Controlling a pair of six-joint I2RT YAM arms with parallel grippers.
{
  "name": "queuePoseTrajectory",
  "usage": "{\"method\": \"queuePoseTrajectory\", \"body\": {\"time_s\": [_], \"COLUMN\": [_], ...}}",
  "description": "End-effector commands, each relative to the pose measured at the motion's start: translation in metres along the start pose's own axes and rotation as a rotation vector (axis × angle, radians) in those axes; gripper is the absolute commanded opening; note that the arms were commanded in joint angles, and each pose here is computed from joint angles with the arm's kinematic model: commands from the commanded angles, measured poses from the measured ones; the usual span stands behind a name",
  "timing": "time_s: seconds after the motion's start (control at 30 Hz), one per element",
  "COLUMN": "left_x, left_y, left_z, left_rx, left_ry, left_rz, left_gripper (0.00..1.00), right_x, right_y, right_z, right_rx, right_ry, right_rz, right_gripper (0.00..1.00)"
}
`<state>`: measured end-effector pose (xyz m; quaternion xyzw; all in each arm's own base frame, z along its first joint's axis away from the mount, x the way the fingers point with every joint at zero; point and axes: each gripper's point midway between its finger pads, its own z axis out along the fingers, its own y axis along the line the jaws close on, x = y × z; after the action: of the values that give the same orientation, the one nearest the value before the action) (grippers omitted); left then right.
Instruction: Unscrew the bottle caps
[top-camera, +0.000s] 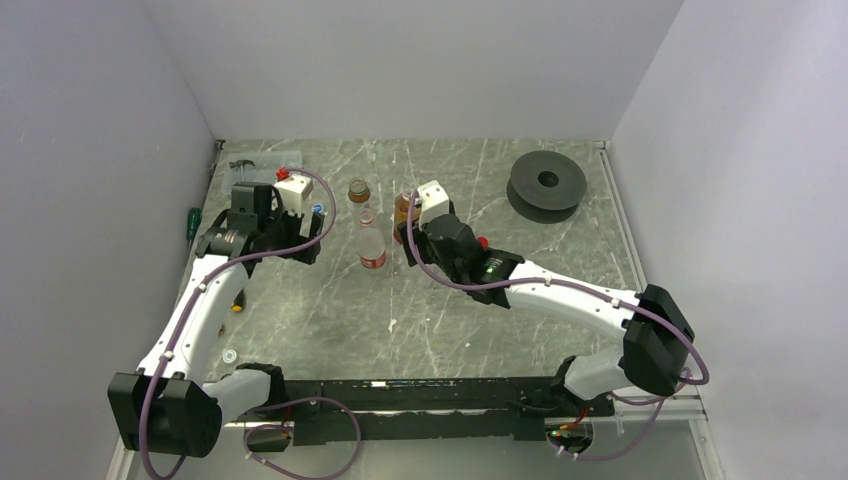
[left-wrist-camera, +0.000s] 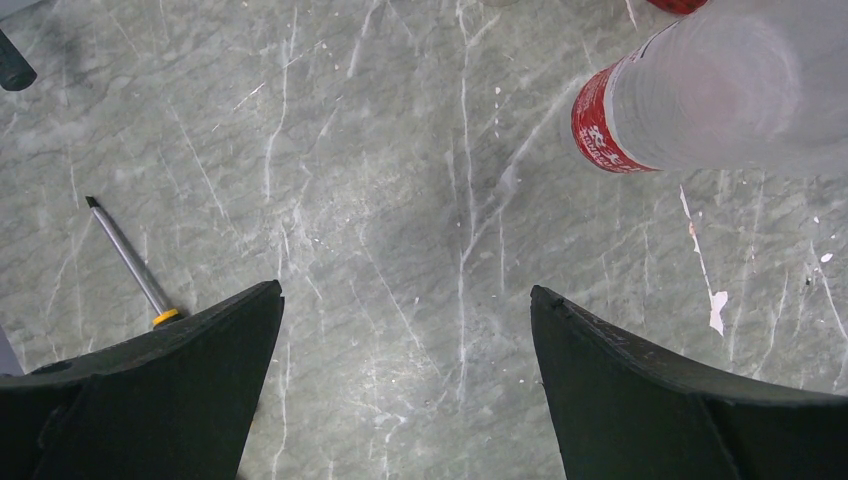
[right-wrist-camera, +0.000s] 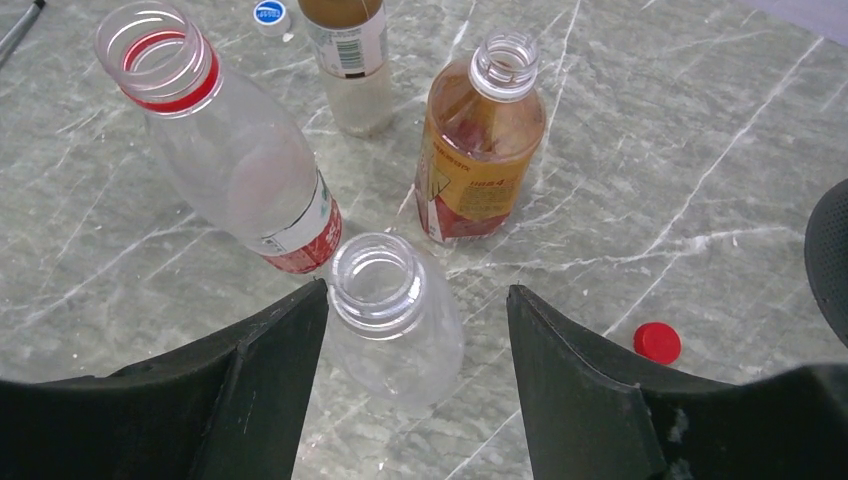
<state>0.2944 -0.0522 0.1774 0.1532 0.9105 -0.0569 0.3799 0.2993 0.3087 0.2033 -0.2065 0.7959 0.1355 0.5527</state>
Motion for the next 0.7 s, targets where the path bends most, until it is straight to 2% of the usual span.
{"method": "queuePoseTrajectory", "body": {"time_s": [0.0, 0.33, 0.43, 0.5, 0.67], "left_x": [-0.019, -0.024, -0.026, -0.027, -0.031], "left_y": [0.003, 0.002, 0.000, 0.001, 0.003], "left_z": [-0.007, -0.009, -0.011, -0.011, -0.012], "left_rx": [-0.012, -0.006, 0.002, -0.003, -0.009], "left_ry": [-0.068, -0.076, -0.079, -0.080, -0.095], "left_rz": [-0.009, -0.012, -0.012, -0.011, -0.004], "left_gripper": [0.99, 0.99, 0.99, 1.00, 0.99], "right_x": [-0.029, -0.033, -0.037, -0.041, -0.057], "right_y": [0.004, 0.004, 0.005, 0.007, 0.008], "right_z": [-0.006, -0.009, -0.010, -0.013, -0.025], "right_rx": [-0.028, -0.029, -0.038, -0.051, -0.075], "right_ry": [-0.059, -0.047, -0.051, -0.056, -0.075], "right_rz": [0.031, 0.017, 0.021, 0.027, 0.045], "right_gripper": [0.69, 0.69, 0.72, 0.77, 0.99]}}
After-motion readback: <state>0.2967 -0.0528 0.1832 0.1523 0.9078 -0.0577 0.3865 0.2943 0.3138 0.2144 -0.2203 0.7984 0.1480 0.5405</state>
